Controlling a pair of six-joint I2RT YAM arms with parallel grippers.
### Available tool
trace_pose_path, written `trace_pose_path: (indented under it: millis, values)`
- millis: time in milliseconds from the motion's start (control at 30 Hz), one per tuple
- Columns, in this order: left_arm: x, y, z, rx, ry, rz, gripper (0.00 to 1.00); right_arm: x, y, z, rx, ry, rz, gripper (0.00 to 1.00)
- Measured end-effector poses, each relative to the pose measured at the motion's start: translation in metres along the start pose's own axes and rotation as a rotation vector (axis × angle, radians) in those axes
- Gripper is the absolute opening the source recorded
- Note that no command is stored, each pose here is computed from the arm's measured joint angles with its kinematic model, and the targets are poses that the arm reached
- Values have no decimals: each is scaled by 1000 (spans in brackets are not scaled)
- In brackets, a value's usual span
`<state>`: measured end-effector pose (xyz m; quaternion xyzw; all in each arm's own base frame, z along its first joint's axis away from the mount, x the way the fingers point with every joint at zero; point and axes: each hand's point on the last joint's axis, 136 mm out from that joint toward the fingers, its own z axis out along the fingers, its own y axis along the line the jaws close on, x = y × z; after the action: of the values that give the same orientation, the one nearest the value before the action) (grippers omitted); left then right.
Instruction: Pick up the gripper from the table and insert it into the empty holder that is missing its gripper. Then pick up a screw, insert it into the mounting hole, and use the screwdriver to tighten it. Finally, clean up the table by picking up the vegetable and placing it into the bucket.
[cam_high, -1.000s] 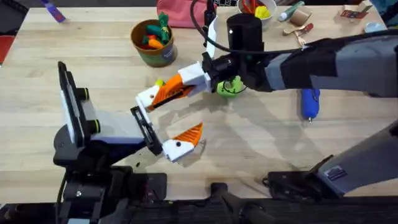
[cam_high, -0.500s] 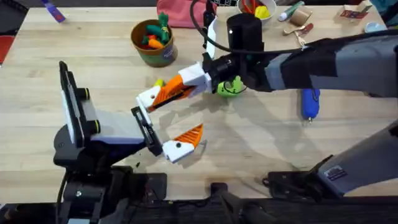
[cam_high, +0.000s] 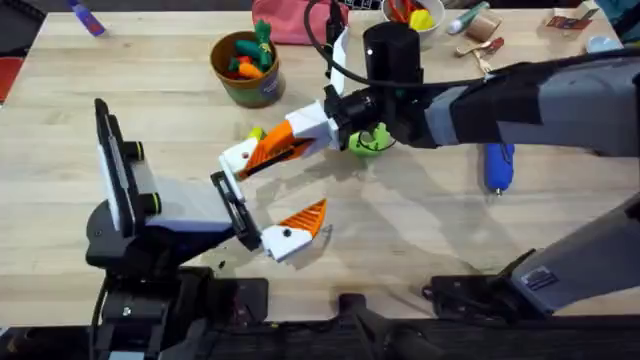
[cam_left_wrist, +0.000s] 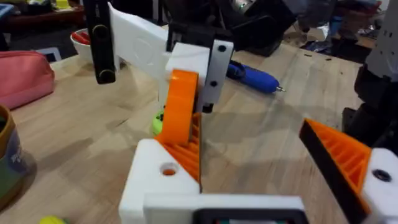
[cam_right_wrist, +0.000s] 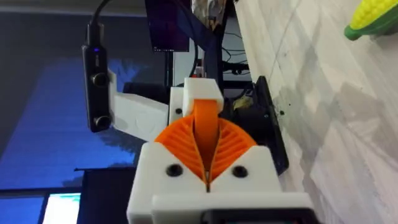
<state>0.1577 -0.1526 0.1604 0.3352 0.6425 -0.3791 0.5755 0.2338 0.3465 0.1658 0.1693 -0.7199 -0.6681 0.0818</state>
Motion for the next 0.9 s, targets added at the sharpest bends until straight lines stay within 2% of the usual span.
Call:
trace_pose_path:
  millis: [433, 467, 500, 633, 667, 733, 900]
  values:
    - [0, 0, 0, 0, 0, 0, 985, 0, 0, 0, 0, 0, 1, 18]
    - [0, 0, 0, -1, 0, 0, 985, 0, 0, 0, 0, 1, 6, 75]
    - [0, 0, 0, 0, 0, 4, 985, 0, -1, 0, 3, -3, 9, 187]
    - [0, 0, 0, 2, 0, 13, 985, 1, -2, 4, 10, 0, 19, 771]
    - [0, 0, 0, 2, 0, 15, 985, 2, -2, 5, 11, 0, 17, 881]
    - [0, 0, 0, 2, 0, 16, 985, 2, -2, 6, 11, 2, 19, 920]
    - [0, 0, 0, 2, 0, 19, 985, 1, -3, 6, 15, -7, 19, 927]
